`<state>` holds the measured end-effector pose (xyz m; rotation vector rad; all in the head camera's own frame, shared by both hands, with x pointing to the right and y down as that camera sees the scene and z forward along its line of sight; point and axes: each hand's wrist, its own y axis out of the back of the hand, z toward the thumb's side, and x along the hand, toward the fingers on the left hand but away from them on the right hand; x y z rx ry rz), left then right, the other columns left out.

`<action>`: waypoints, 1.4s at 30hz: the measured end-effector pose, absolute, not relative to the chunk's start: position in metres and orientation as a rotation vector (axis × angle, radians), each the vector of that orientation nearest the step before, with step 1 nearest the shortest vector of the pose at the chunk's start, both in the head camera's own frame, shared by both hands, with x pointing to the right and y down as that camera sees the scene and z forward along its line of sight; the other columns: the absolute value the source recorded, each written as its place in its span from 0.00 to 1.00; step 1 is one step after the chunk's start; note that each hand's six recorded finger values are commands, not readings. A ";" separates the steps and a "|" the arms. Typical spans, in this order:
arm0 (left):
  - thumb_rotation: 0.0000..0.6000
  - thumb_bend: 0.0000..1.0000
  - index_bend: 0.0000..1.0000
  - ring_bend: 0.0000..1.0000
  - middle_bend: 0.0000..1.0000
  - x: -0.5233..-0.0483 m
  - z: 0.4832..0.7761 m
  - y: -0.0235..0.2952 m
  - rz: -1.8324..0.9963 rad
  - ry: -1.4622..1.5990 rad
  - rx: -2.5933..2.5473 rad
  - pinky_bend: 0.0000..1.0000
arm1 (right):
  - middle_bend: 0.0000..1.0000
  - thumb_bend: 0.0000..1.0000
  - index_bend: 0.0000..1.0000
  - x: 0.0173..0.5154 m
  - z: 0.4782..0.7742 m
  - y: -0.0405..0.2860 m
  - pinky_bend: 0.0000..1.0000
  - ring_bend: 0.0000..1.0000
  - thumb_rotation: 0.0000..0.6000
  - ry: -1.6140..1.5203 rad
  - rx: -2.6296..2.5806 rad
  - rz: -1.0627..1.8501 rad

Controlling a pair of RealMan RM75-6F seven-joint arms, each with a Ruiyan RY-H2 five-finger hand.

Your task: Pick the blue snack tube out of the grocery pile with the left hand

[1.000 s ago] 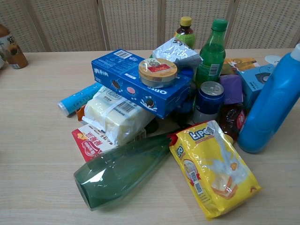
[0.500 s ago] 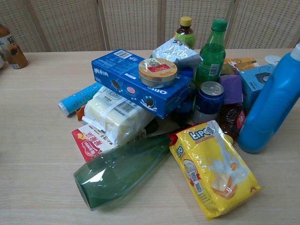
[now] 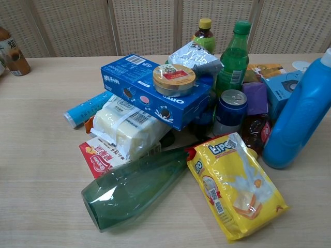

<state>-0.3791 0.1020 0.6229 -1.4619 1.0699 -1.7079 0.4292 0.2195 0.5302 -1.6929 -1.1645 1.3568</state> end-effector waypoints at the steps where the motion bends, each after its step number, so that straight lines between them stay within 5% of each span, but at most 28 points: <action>1: 1.00 0.02 0.34 0.00 0.00 -0.369 0.627 0.100 -1.717 1.063 -1.462 0.00 | 0.00 0.00 0.00 0.429 0.530 0.219 0.00 0.00 1.00 -1.165 -1.692 1.357; 19: 1.00 0.02 0.34 0.00 0.00 -0.284 0.699 0.091 -1.827 1.008 -1.395 0.00 | 0.00 0.00 0.00 0.432 0.528 0.219 0.00 0.00 1.00 -1.180 -1.700 1.351; 42: 1.00 0.02 0.32 0.00 0.00 -0.266 0.747 0.112 -1.791 1.020 -1.439 0.00 | 0.00 0.00 0.00 0.434 0.523 0.219 0.00 0.00 1.00 -1.202 -1.701 1.333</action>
